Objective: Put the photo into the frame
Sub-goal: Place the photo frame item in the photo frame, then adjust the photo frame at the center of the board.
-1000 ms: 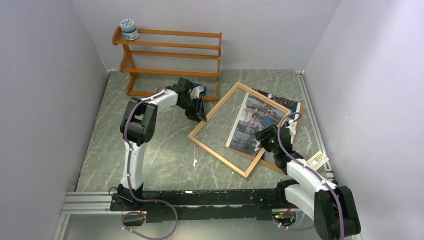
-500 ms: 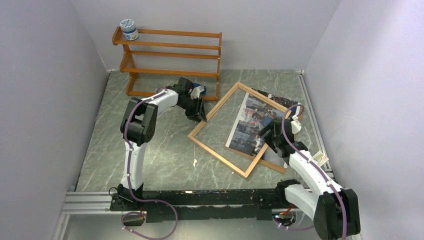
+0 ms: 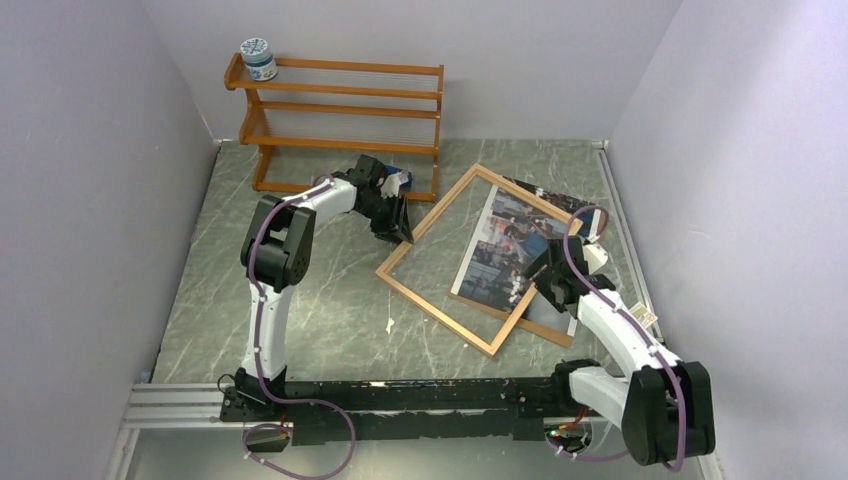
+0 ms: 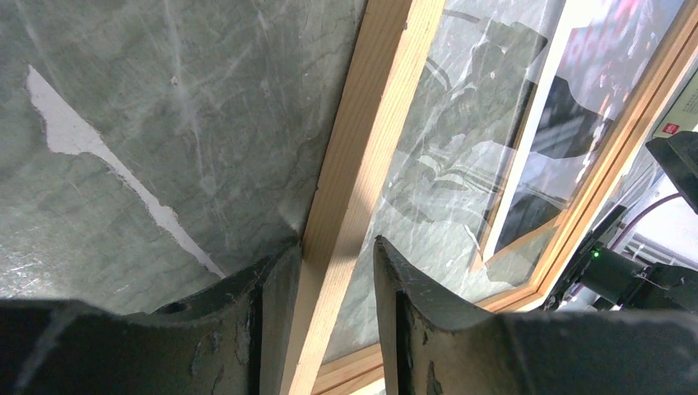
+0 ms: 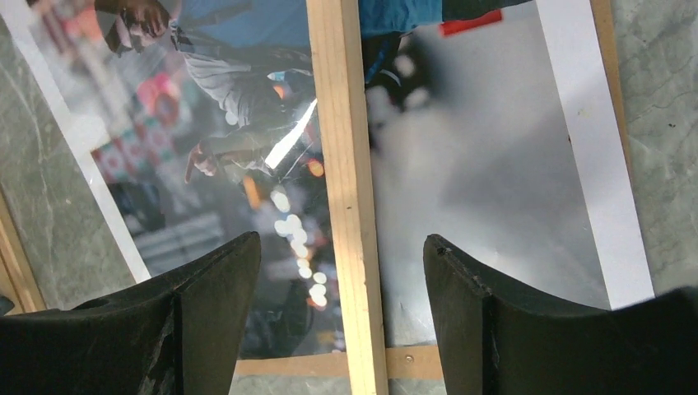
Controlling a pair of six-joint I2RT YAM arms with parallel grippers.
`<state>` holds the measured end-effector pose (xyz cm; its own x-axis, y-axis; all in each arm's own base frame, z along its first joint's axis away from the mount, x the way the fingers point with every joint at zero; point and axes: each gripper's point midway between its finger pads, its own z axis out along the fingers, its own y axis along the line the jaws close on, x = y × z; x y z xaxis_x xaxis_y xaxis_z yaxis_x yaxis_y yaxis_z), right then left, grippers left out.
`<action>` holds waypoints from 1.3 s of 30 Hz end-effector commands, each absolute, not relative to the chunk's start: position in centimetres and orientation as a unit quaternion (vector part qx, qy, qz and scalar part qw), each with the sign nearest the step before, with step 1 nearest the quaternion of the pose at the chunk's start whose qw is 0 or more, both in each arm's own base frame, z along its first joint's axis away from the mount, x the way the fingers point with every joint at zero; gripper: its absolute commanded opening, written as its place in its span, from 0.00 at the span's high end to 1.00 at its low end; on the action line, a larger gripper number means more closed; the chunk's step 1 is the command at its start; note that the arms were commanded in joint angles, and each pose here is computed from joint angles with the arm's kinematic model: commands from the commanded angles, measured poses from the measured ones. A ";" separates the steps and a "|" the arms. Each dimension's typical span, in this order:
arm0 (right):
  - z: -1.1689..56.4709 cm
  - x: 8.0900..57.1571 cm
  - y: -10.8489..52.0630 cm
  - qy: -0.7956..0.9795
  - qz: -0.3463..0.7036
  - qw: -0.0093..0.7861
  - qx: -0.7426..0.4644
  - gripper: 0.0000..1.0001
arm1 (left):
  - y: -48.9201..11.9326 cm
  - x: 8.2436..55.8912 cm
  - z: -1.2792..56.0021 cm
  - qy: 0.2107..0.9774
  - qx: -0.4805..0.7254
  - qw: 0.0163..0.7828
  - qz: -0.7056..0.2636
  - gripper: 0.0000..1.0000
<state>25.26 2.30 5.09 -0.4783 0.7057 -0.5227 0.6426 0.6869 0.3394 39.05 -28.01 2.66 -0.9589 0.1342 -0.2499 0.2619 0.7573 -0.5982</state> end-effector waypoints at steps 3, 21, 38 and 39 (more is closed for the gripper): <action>5.8 26.8 2.8 0.863 0.063 0.316 0.390 0.26 | -26.8 35.9 -1.6 0.952 0.108 0.042 -0.284 0.57; 6.1 26.0 11.0 0.861 0.278 0.223 0.364 0.26 | -26.3 34.4 -0.4 0.951 0.102 0.046 -0.288 0.46; 7.4 24.3 20.7 0.850 0.356 0.146 0.359 0.28 | -23.5 33.8 -1.5 0.969 0.118 0.036 -0.212 0.41; 7.4 24.2 21.3 0.851 0.353 0.143 0.362 0.28 | -23.1 33.6 -1.8 0.971 0.120 0.033 -0.203 0.40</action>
<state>21.73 14.94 3.22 -0.6988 0.7085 -0.0984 0.5666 0.6322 0.5285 40.97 -24.40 2.89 -0.9163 0.1143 -0.3838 0.2865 0.8568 -0.4287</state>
